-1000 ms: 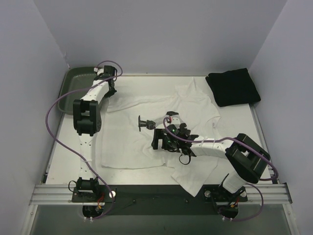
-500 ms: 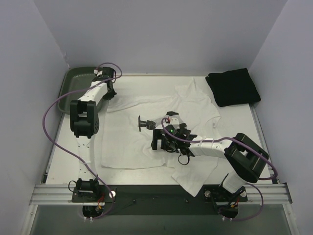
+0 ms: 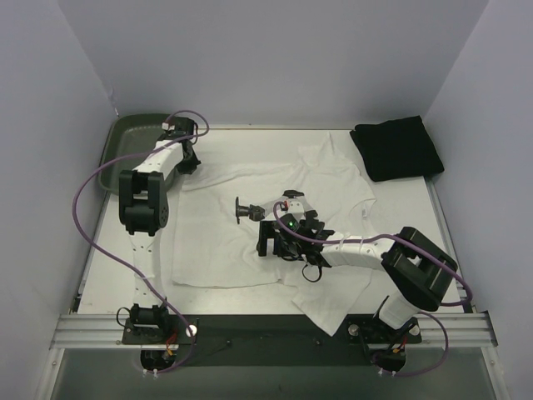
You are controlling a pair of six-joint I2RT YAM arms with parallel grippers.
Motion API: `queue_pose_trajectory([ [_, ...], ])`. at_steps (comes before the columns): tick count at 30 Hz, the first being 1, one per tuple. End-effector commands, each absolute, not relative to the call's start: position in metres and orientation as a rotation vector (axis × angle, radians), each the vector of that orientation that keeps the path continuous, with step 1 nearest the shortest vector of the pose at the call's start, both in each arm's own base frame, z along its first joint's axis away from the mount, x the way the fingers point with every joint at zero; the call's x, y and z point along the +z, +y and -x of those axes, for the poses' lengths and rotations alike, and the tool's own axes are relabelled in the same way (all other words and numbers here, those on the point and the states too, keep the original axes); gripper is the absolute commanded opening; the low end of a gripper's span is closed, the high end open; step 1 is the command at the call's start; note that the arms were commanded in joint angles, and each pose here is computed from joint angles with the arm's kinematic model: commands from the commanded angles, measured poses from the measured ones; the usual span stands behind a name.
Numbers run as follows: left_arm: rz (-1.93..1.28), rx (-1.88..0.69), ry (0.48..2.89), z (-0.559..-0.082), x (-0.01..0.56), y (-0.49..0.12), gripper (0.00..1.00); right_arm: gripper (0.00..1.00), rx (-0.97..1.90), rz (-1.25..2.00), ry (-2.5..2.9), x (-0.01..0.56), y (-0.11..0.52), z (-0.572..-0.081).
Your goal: Fold and stack the t-shirts
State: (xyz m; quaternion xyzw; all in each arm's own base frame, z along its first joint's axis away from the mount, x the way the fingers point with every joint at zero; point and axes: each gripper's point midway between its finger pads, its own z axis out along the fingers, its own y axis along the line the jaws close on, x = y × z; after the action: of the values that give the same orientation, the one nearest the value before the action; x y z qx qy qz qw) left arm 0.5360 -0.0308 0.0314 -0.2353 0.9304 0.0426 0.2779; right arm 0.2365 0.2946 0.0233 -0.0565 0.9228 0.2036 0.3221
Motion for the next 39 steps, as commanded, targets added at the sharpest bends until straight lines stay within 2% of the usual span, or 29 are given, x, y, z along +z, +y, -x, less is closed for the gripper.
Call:
queue_pose_trajectory([
  [1, 0.629, 0.132, 2.460, -0.557, 0.033, -0.025, 0.00, 0.96, 0.436, 0.173, 2.550, -0.003, 0.270, -0.209],
  [18, 0.642, 0.178, 2.465, -0.586, 0.018, -0.003, 0.00, 0.96, 0.440, 0.175, 2.572, -0.006, 0.273, -0.211],
  [25, 0.713, 0.082, 2.386, -0.590, 0.057, 0.009, 0.00, 0.96, 0.432, 0.190, 2.556, -0.001, 0.279, -0.219],
  [26, 0.713, 0.062, 2.371, -0.591, 0.066, 0.008, 0.04, 0.96, 0.430, 0.191, 2.541, 0.006, 0.282, -0.223],
  [27, 0.710, 0.027, 2.359, -0.592, 0.075, 0.004, 0.26, 0.96, 0.402, 0.203, 2.519, 0.011, 0.280, -0.228],
  [29, 0.710, -0.041, 2.312, -0.592, 0.106, -0.003, 0.48, 1.00, 0.369, 0.210, 2.467, 0.036, 0.282, -0.241],
  [30, 0.700, -0.084, 2.307, -0.591, 0.117, -0.010, 0.55, 1.00, 0.350, 0.233, 2.436, 0.048, 0.282, -0.248],
  [31, 0.686, -0.110, 2.275, -0.589, 0.141, -0.015, 0.73, 1.00, 0.309, 0.233, 2.402, 0.061, 0.279, -0.257],
  [32, 0.673, -0.126, 2.261, -0.587, 0.153, -0.020, 0.80, 1.00, 0.278, 0.241, 2.395, 0.074, 0.271, -0.259],
  [36, 0.607, -0.187, 2.236, -0.564, 0.207, -0.039, 0.82, 1.00, 0.246, 0.231, 2.260, 0.154, 0.264, -0.281],
  [39, 0.537, -0.258, 2.242, -0.527, 0.241, -0.058, 0.82, 1.00, 0.195, 0.153, 2.185, 0.192, 0.229, -0.281],
])
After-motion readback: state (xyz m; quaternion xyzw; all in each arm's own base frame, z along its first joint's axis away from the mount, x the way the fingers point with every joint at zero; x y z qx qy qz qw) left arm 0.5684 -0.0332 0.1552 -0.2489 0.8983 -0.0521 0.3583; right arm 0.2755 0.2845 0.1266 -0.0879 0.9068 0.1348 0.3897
